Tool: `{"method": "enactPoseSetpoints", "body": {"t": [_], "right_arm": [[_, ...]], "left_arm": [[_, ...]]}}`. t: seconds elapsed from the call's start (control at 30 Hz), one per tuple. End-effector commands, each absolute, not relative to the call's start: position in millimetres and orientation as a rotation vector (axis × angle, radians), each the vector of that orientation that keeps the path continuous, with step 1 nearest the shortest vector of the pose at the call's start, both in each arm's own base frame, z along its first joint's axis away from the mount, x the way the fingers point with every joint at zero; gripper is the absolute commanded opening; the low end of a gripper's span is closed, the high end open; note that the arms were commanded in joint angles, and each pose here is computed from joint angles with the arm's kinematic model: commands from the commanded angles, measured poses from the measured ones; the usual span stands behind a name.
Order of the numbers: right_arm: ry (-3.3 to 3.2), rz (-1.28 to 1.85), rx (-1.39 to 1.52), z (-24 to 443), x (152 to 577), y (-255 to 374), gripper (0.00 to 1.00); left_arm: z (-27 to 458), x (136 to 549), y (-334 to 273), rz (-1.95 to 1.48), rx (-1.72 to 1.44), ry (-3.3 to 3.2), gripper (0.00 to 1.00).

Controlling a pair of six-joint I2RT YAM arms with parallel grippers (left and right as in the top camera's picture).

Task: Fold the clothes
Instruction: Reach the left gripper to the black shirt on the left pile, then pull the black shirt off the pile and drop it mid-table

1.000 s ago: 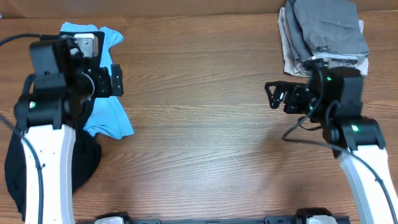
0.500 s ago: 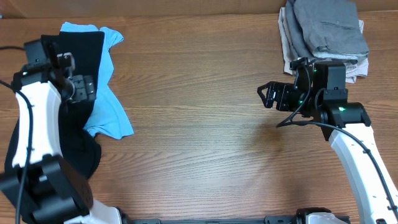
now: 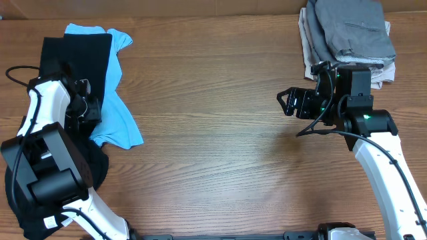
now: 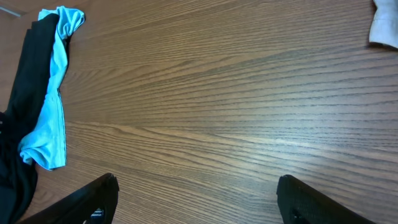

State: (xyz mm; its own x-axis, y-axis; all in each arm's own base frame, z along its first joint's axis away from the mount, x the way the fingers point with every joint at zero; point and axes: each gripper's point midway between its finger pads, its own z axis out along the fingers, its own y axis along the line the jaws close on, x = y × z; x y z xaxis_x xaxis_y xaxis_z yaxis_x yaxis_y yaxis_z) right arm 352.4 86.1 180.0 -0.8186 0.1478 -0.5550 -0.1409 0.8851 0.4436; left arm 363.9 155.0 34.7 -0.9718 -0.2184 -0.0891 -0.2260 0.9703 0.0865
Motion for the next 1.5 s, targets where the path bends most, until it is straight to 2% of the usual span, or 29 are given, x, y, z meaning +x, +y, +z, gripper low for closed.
{"method": "enactPoseSetpoints", "body": {"t": [0.0, 0.07, 0.17, 0.27, 0.37, 0.47, 0.7, 0.83, 1.17, 1.47], "right_arm": [[2.421, 0.642, -0.022, 190, 356, 89, 0.84], [2.424, 0.642, -0.021, 189, 356, 89, 0.84], [2.428, 0.642, -0.02, 189, 355, 89, 0.83], [2.433, 0.639, -0.017, 188, 354, 89, 0.82], [2.439, 0.621, -0.009, 186, 354, 86, 0.8], [2.439, 0.621, -0.009, 186, 354, 87, 0.78], [2.439, 0.626, 0.002, 187, 354, 87, 0.73], [2.444, 0.651, 0.08, 188, 354, 85, 0.66], [2.432, 0.639, 0.291, 213, 334, 50, 0.64], [2.397, 0.564, 0.473, 230, 296, 6, 0.64]], "left_arm": [[36, 366, 163, 0.199, -0.326, 3.043, 0.37], [36, 366, 163, 0.198, -0.326, 3.043, 0.24], [36, 367, 162, 0.196, -0.324, 3.043, 0.18], [35, 367, 160, 0.185, -0.322, 3.042, 0.04], [41, 374, 153, 0.137, -0.324, 3.024, 0.04], [70, 388, 145, 0.123, -0.309, 3.007, 0.04], [195, 427, 106, 0.124, -0.207, 2.861, 0.04], [246, 438, 50, 0.034, -0.045, 2.773, 0.04], [252, 448, -114, -0.185, 0.366, 2.682, 0.04], [256, 472, -245, -0.347, 0.509, 2.457, 0.04]]}}
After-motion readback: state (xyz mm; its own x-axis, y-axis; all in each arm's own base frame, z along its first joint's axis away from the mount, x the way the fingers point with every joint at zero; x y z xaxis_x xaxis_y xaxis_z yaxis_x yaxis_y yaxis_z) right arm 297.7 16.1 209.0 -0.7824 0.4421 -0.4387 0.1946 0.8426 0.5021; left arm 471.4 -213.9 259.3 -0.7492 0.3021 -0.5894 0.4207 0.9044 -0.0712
